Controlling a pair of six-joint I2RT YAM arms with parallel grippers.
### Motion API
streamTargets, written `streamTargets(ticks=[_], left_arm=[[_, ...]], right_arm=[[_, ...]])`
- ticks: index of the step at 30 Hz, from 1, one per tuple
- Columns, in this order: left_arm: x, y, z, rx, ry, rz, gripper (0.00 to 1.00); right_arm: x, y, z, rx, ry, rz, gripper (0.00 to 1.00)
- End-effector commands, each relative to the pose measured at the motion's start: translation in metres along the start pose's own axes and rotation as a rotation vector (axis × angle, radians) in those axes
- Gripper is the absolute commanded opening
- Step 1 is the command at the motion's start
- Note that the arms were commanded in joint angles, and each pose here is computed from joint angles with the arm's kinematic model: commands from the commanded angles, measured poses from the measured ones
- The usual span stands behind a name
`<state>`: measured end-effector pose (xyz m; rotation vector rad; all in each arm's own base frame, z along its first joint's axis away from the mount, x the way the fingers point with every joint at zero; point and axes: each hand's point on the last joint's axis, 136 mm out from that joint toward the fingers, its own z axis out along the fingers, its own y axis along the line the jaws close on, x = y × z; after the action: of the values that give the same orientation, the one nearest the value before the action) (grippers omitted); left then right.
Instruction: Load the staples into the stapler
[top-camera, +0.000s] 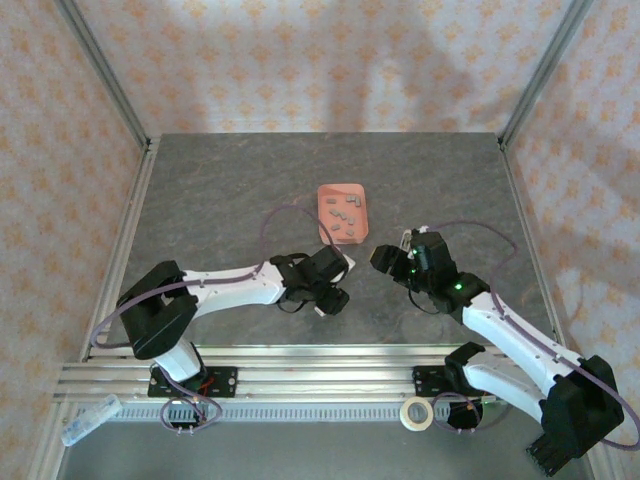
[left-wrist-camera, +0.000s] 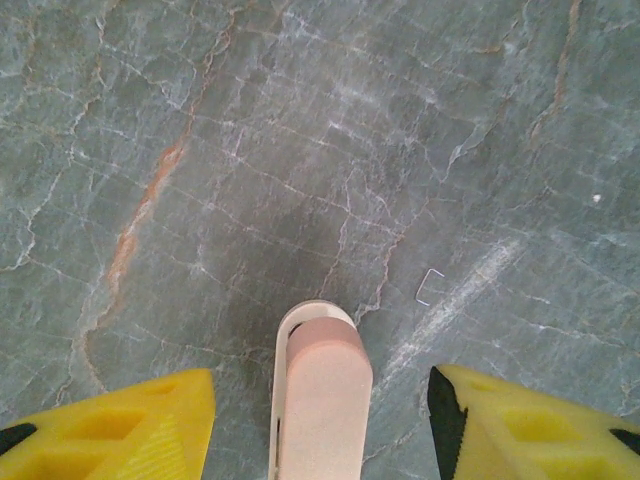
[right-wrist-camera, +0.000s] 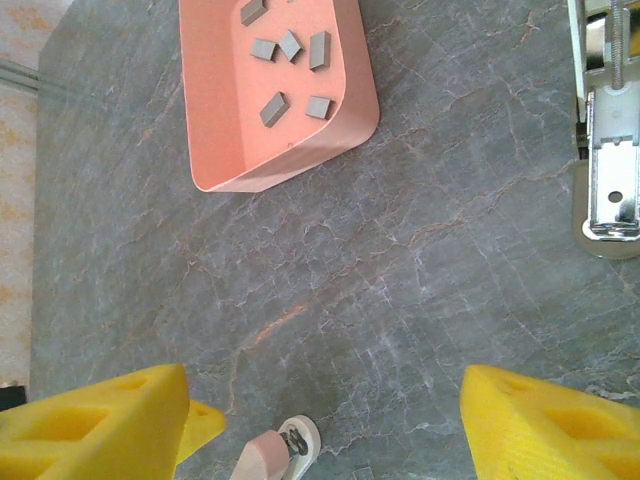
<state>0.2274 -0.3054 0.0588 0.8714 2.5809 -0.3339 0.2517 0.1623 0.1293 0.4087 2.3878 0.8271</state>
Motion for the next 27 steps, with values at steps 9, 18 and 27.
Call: streamTargets(ticks=[9, 18, 27], left_arm=[[-0.007, 0.008, 0.013, -0.056, 0.047, -0.031, 0.5], [-0.004, 0.01, 0.021, -0.065, 0.077, -0.047, 0.44], [-0.013, 0.009, 0.011, -0.054, 0.035, -0.034, 0.2]], right_arm=[[-0.005, 0.007, -0.004, -0.017, -0.008, 0.011, 0.72], [-0.005, 0.008, -0.005, -0.02, -0.007, 0.003, 0.72], [-0.004, 0.005, -0.004, -0.011, -0.006, -0.001, 0.72]])
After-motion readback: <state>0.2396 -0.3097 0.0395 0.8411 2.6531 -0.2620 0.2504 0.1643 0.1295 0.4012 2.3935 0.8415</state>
